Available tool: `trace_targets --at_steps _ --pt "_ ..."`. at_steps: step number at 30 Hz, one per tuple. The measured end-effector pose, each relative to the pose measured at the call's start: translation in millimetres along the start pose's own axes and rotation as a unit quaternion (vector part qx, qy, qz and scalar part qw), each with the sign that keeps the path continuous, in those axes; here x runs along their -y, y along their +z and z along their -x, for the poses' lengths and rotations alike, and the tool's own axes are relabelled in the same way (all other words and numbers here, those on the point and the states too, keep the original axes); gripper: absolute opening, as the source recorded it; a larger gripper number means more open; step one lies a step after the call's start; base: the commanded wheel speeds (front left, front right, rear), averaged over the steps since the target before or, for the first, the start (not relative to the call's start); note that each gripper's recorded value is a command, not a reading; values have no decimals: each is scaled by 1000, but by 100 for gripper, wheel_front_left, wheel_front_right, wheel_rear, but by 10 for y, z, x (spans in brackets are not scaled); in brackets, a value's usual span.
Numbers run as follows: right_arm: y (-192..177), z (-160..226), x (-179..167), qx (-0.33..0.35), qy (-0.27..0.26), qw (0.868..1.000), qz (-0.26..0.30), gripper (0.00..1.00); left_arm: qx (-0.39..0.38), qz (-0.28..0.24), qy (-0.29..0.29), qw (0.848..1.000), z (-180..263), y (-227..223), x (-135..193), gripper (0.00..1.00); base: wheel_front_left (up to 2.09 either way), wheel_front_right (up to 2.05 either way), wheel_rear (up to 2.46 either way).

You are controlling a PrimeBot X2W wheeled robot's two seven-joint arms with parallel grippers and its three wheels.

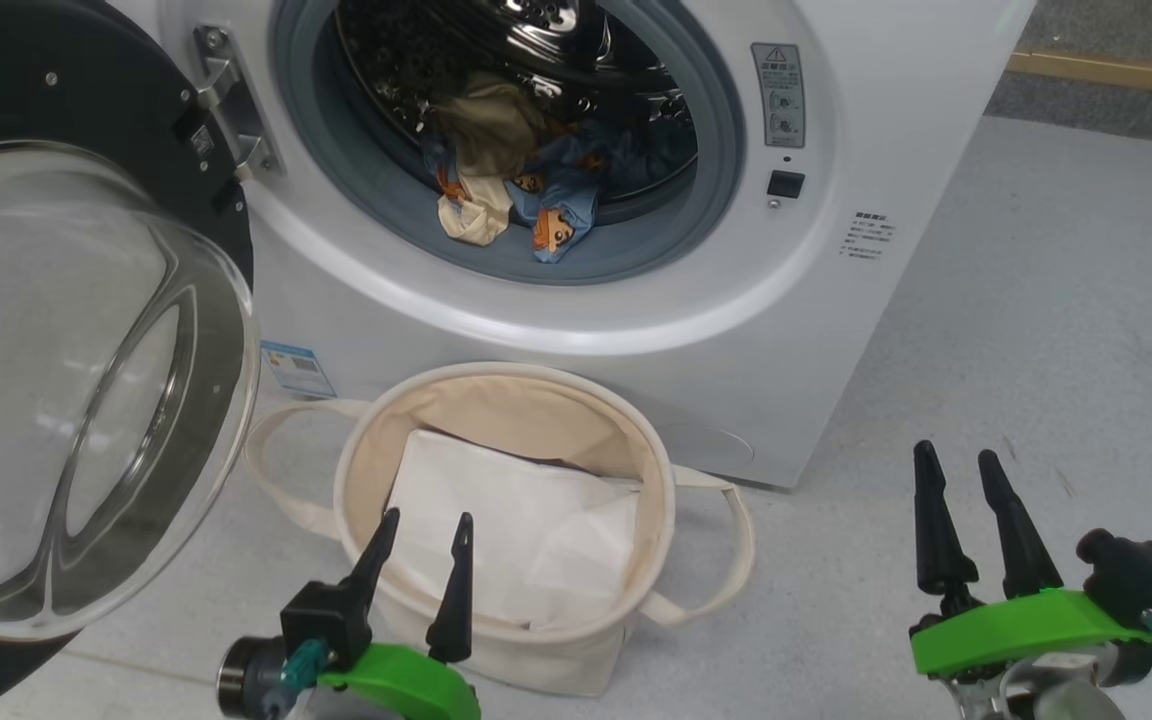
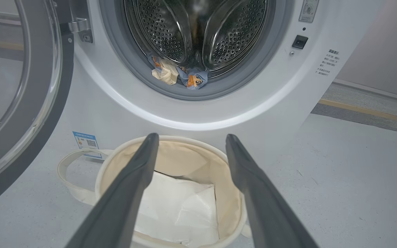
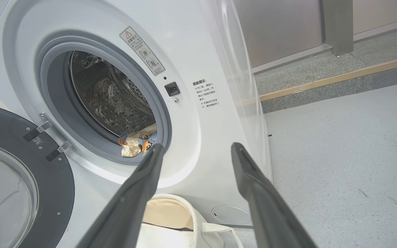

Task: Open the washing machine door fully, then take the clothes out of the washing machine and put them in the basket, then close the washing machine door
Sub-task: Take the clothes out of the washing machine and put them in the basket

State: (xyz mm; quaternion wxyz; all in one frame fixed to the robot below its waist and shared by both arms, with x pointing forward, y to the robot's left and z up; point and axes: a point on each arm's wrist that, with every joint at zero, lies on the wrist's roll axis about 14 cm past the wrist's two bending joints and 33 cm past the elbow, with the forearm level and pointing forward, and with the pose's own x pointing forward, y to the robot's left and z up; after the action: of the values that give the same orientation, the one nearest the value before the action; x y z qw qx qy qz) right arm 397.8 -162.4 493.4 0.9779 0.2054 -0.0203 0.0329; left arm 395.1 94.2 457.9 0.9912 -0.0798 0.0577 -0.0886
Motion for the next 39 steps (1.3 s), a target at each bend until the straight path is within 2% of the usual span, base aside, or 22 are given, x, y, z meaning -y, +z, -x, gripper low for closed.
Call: trace_targets --at_steps 12,20,26,33,39 --pt "-8 61 -24 -3 4 1000 5 100 7 -5 2 1000 -10 44 -1 100 0 0 0" --pt "-78 41 62 -11 -8 1000 6 100 -1 -10 11 1000 -181 -5 -75 100 0 0 0" --pt "-204 -30 154 -27 -19 999 6 100 17 -33 0 999 -653 136 -51 100 0 0 0" --pt "-318 -344 214 -31 -18 999 -1 100 32 -55 -10 998 -1382 242 -49 100 0 0 0" --pt "-452 -453 382 -42 -38 998 -14 100 8 -88 -7 996 -1928 134 -142 100 0 0 0"
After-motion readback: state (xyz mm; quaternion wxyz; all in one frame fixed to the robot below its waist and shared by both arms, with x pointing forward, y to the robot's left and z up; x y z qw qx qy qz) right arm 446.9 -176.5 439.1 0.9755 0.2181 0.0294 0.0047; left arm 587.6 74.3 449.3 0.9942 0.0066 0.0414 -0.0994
